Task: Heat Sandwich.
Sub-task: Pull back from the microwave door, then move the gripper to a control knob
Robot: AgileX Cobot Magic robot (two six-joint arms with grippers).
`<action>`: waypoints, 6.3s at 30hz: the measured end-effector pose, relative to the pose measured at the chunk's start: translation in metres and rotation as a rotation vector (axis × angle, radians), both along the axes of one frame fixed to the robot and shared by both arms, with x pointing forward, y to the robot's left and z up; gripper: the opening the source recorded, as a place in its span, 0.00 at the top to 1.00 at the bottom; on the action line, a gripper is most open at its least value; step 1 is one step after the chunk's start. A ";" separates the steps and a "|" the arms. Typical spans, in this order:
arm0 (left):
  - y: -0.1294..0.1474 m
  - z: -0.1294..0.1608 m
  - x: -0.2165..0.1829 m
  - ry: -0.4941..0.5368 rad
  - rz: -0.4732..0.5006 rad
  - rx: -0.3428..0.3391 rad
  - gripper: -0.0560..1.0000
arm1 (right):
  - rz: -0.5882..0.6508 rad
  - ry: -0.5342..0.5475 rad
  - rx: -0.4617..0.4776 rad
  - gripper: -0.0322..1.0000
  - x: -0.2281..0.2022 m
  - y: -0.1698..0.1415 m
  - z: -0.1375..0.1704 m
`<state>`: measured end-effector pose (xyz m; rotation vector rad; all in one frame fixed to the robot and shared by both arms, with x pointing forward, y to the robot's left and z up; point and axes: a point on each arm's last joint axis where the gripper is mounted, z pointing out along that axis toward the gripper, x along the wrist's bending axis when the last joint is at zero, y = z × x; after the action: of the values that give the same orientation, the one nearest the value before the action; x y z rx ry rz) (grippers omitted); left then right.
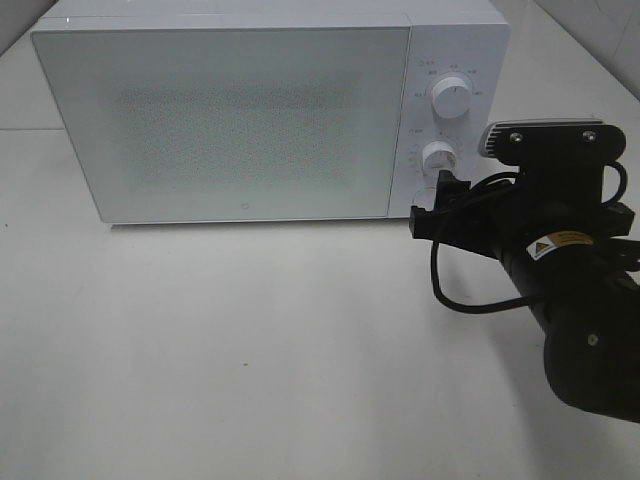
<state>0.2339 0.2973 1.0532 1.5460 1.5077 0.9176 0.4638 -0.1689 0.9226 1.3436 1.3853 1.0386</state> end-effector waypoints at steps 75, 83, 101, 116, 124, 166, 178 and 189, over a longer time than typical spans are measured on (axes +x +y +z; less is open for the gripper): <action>0.000 0.000 0.000 0.000 0.000 0.000 0.02 | -0.022 -0.018 0.015 0.31 0.084 0.023 -0.038; 0.000 0.000 0.000 0.000 0.000 0.000 0.02 | -0.043 -0.025 0.021 0.54 0.082 0.023 -0.037; 0.000 0.000 0.000 -0.001 0.000 0.000 0.02 | -0.046 -0.026 0.022 0.55 0.082 0.023 -0.037; 0.000 0.000 0.000 -0.001 0.000 0.000 0.02 | -0.089 -0.034 0.203 0.55 0.082 0.023 -0.037; 0.000 0.000 0.000 -0.001 0.000 0.000 0.02 | -0.147 -0.045 0.447 0.55 0.082 0.022 -0.037; 0.000 0.000 0.000 -0.001 0.000 0.000 0.02 | -0.407 -0.104 1.546 0.55 0.082 0.020 -0.039; 0.000 0.000 0.000 -0.001 0.000 0.000 0.02 | -0.454 -0.116 1.744 0.55 0.082 0.020 -0.039; 0.000 0.000 0.000 -0.001 0.000 0.000 0.02 | -0.456 -0.116 1.749 0.55 0.082 0.020 -0.039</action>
<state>0.2340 0.2973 1.0533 1.5452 1.5071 0.9183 0.5461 -0.1488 0.8838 2.4638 -0.3318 1.9855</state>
